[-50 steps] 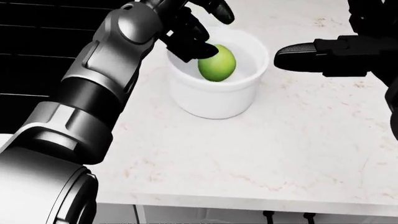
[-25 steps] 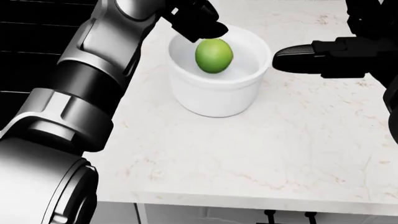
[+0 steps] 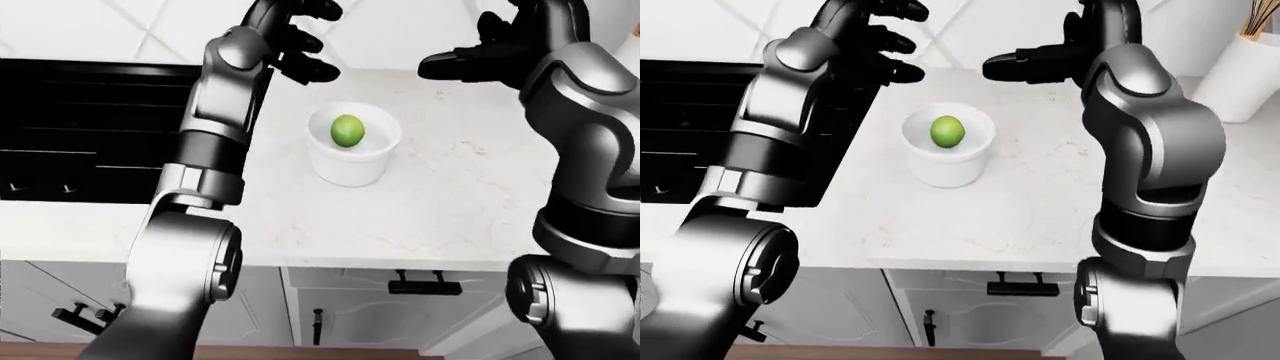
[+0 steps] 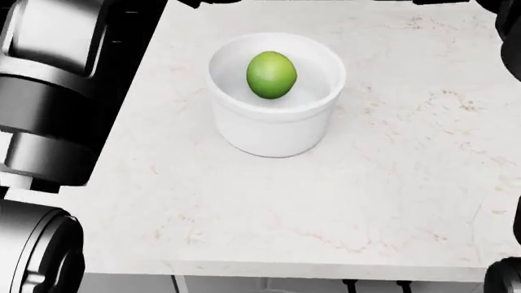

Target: Pick the lime from the pan and place it in the bowl.

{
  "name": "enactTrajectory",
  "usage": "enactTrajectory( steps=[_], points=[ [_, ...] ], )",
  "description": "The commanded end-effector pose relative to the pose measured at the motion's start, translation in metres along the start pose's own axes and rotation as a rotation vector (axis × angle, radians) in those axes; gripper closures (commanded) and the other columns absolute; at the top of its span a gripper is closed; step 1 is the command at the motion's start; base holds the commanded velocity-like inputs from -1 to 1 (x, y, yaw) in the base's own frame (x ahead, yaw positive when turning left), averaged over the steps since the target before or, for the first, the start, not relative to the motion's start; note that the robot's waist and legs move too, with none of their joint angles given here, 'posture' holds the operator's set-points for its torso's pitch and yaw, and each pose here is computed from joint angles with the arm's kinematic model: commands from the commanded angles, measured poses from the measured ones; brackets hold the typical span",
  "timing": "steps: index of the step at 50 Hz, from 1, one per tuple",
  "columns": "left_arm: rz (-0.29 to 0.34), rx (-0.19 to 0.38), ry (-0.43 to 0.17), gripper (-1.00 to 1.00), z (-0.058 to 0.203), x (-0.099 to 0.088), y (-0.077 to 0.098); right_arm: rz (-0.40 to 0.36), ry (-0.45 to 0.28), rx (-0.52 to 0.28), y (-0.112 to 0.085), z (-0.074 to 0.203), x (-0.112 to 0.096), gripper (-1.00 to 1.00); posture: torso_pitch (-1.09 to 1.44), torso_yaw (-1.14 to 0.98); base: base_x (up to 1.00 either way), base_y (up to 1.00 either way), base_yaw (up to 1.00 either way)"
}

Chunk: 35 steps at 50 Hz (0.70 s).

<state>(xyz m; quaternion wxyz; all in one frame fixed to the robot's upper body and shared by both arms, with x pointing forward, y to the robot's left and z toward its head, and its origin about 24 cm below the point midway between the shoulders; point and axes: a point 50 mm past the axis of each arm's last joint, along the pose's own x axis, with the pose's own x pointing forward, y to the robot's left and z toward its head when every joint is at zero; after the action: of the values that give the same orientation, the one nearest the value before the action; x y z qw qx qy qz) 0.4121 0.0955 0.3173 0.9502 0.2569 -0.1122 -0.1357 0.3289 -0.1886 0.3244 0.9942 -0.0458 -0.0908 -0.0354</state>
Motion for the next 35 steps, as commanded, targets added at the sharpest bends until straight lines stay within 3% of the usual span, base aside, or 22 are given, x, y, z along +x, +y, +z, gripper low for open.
enactTrajectory(
  steps=[1,2,5,12,25,35],
  points=[
    [0.050,0.003,-0.080,-0.65,0.023,-0.005,0.015,-0.003,-0.092,-0.011,-0.001,0.022,0.000,-1.00,0.00,0.00,0.00,0.00,0.00],
    [0.063,-0.005,-0.078,-0.91,0.022,-0.007,0.017,0.002,-0.096,-0.013,0.001,0.025,0.003,-1.00,0.00,0.00,0.00,0.00,0.00],
    [0.109,-0.039,-0.078,-1.00,0.018,-0.012,0.025,0.006,-0.111,-0.016,0.002,0.032,0.007,-1.00,0.00,0.00,0.00,0.00,0.00],
    [0.251,-0.096,-0.097,-1.00,0.012,-0.018,0.040,0.022,-0.130,-0.033,0.008,0.040,0.011,-1.00,0.00,0.00,0.00,0.00,0.00],
    [0.353,-0.155,-0.109,-1.00,-0.001,-0.025,0.053,0.048,-0.152,-0.040,0.015,0.044,0.022,-1.00,0.00,0.00,0.00,0.00,0.00],
    [0.436,-0.209,-0.171,-1.00,0.003,-0.033,0.066,0.056,-0.229,-0.075,0.018,0.054,0.022,-1.00,0.00,0.00,0.00,0.00,0.00]
  ],
)
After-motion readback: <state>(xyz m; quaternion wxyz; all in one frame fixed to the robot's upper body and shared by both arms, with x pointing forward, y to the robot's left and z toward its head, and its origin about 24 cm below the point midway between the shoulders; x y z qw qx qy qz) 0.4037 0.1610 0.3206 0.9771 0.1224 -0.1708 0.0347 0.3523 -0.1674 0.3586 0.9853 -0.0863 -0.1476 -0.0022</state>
